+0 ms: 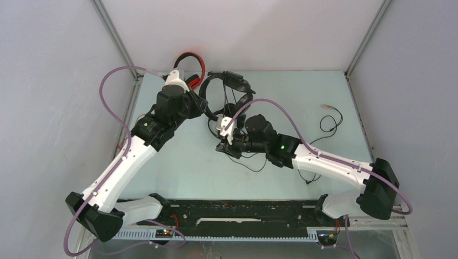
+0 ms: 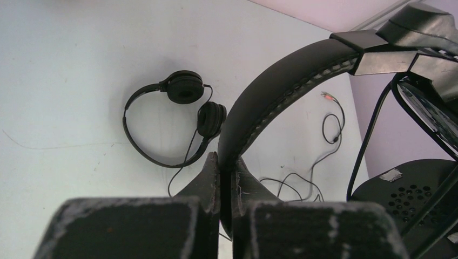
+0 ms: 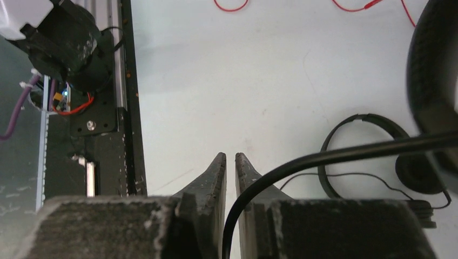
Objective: Wrap the headphones
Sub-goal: Wrap the headphones cable around the headphones.
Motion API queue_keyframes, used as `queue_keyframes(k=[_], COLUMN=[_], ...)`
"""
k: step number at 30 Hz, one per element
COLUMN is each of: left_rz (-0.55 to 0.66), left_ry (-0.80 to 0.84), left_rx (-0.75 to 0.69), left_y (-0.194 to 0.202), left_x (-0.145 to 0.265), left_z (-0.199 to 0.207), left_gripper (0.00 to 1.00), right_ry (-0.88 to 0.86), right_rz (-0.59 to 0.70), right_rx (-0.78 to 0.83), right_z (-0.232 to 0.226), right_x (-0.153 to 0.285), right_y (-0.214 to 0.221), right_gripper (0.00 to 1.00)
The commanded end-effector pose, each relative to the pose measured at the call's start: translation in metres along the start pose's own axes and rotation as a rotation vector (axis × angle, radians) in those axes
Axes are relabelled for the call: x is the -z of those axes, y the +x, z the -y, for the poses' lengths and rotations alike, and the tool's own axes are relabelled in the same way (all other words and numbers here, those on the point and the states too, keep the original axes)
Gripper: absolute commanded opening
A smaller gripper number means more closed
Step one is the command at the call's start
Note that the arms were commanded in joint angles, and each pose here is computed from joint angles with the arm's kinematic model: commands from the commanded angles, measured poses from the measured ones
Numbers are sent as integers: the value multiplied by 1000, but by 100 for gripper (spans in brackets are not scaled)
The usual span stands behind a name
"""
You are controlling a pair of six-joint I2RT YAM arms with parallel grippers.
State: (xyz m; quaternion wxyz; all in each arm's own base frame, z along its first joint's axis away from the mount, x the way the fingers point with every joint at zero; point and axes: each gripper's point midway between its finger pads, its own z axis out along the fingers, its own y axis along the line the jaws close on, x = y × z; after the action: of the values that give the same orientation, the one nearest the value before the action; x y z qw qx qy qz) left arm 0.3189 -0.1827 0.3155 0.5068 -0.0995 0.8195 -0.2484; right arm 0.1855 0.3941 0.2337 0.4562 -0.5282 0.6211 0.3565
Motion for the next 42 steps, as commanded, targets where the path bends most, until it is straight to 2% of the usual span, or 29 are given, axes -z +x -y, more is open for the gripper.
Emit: queue_keyframes(k=[1, 6, 16, 22, 32, 35, 42], left_rz=[112, 125, 134, 133, 159, 154, 193], left_ry=[160, 196, 242, 224, 208, 194, 58], left_rx=[124, 164, 183, 175, 152, 115, -2], left_y=[-47, -54, -66, -68, -82, -82, -92], left_x=[23, 35, 57, 62, 72, 71, 76], left_z=[35, 33, 35, 27, 18, 14, -11], left_gripper=[0, 0, 0, 0, 0, 0, 0], right_ry=[48, 13, -20, -29, -37, -39, 32], right_rz=[41, 95, 127, 123, 91, 97, 106], right_rx=[34, -2, -129, -182, -224, -262, -342], right_z=[11, 12, 24, 35, 41, 44, 64], right_x=[21, 33, 21, 23, 20, 20, 33], right_y=[-5, 15, 68, 86, 112, 113, 113], right_gripper=[14, 16, 18, 13, 11, 1, 0])
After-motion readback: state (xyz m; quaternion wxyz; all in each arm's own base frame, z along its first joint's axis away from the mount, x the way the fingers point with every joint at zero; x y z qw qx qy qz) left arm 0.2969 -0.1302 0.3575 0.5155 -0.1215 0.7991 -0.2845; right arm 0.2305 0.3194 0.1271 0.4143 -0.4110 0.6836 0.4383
